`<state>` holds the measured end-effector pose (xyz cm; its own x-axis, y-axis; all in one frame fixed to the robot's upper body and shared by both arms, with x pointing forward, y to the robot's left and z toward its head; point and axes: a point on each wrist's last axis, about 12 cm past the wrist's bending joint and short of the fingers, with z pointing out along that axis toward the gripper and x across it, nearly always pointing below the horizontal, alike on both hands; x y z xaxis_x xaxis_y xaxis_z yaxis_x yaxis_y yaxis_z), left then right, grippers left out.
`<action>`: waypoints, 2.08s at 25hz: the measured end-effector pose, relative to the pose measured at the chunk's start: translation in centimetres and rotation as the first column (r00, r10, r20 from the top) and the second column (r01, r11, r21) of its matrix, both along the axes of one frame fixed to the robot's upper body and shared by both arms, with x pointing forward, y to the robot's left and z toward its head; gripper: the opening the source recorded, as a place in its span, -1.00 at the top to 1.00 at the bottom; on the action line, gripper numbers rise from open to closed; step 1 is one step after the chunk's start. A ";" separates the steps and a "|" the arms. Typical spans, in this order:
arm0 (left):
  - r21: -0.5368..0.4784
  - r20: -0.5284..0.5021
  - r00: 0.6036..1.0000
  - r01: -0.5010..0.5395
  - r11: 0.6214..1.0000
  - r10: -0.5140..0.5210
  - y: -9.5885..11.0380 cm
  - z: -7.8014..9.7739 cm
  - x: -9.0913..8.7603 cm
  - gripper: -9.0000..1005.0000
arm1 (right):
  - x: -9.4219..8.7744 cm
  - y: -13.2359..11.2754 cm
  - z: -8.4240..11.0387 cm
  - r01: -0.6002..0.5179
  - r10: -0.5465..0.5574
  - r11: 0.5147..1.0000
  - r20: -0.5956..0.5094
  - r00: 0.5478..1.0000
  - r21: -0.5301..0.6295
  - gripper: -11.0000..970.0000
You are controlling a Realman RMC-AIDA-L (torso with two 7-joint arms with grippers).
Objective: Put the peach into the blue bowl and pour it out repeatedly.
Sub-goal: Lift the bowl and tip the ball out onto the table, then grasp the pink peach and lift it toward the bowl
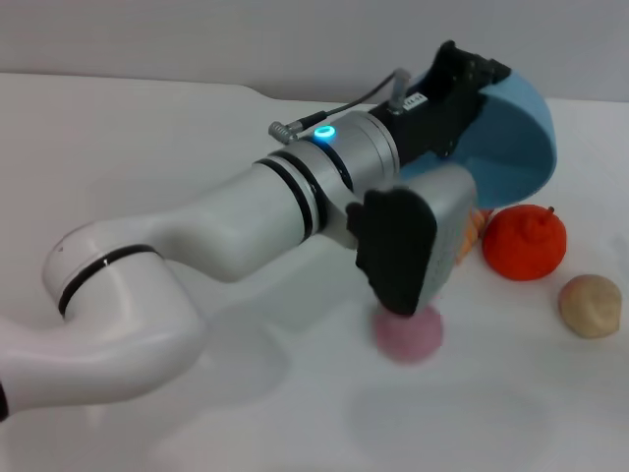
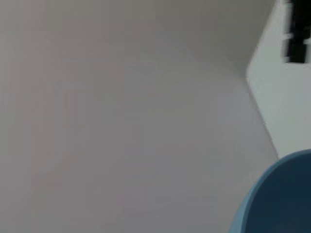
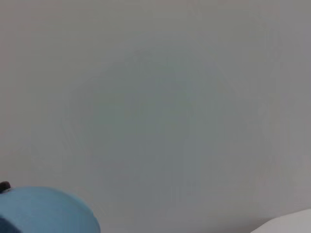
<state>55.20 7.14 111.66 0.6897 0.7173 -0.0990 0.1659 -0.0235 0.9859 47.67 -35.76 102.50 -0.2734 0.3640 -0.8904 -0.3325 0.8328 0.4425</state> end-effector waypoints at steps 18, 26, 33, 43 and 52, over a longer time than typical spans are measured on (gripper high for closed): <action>-0.316 -0.876 0.480 -0.648 0.693 0.049 5.5 1.1 8.9 0.98 | 3.5 3.5 2.3 -0.429 0.429 0.900 -0.350 0.833 0.081 0.11; -0.204 -0.975 0.212 -0.727 0.655 -0.068 6.0 0.5 8.6 0.98 | 6.6 10.0 2.5 -0.671 0.601 0.738 -0.521 0.606 0.071 0.12; -0.175 -0.984 0.154 -0.765 0.620 -0.089 6.9 -0.2 8.3 0.99 | 7.4 12.4 1.6 -0.707 0.560 0.706 -0.637 0.530 0.032 0.13; -0.165 -0.986 0.145 -0.774 0.612 -0.082 7.1 -0.8 8.1 0.99 | 7.4 15.2 0.7 -0.734 0.612 0.679 -0.559 0.559 0.008 0.14; -0.165 -0.986 0.145 -0.774 0.612 -0.083 7.1 -0.8 8.1 0.99 | 7.5 16.1 -0.3 -0.717 0.552 0.697 -0.635 0.541 -0.005 0.15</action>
